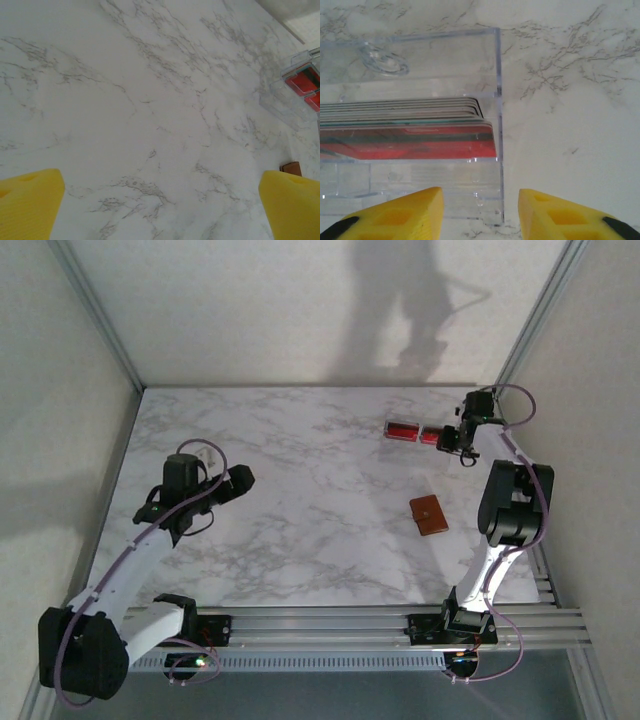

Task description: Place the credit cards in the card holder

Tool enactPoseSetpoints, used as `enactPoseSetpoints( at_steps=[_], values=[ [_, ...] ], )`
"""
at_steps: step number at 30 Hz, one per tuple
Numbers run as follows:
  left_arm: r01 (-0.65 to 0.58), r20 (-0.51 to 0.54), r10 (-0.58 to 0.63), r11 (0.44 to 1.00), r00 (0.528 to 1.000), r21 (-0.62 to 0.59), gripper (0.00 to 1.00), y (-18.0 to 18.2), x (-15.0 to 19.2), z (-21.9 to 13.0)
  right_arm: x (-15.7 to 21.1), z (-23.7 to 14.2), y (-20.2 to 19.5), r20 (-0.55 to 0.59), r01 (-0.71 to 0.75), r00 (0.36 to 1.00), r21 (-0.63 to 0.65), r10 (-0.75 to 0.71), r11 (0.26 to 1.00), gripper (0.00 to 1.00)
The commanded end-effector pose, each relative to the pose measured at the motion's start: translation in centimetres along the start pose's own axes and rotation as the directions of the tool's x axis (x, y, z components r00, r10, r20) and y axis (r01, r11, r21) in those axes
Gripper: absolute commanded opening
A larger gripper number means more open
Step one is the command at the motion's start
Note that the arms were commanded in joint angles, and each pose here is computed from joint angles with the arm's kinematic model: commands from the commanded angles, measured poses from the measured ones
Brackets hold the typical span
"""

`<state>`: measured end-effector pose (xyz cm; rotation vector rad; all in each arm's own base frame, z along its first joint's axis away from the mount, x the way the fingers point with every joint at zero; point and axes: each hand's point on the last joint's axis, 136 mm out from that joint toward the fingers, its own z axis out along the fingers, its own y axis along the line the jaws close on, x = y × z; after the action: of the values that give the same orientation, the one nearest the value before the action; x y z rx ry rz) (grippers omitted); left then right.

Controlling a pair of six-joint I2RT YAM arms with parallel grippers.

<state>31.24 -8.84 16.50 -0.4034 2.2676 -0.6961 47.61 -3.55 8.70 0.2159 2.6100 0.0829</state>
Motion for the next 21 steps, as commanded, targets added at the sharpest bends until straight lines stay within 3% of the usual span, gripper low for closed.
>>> enactPoseSetpoints(
  at_steps=[1, 11, 16, 21],
  values=[
    [-0.018, 0.071, 0.018, 1.000, 0.997, -0.011, 1.00, -0.8, -1.4, -1.9, 0.6, 0.4, 0.3, -0.052, 0.033, 0.998, -0.035, -0.035, 0.999, 0.43],
    [-0.001, 0.086, 0.003, 1.000, 0.996, -0.023, 1.00, -0.4, -1.2, -2.3, 1.6, 0.8, -1.4, -0.093, 0.072, 0.993, 0.053, -0.067, 0.996, 0.38],
    [0.001, 0.061, 0.002, 0.999, 0.998, -0.048, 1.00, -0.2, -1.0, -2.4, 1.9, 1.9, -0.9, -0.129, 0.086, 0.988, 0.022, -0.083, 0.996, 0.29],
    [-0.014, 0.057, 0.017, 0.998, 0.998, -0.058, 1.00, -0.1, -1.0, -2.5, 1.8, 1.9, -1.0, -0.126, 0.101, 0.987, 0.023, -0.097, 0.995, 0.28]
  ],
)
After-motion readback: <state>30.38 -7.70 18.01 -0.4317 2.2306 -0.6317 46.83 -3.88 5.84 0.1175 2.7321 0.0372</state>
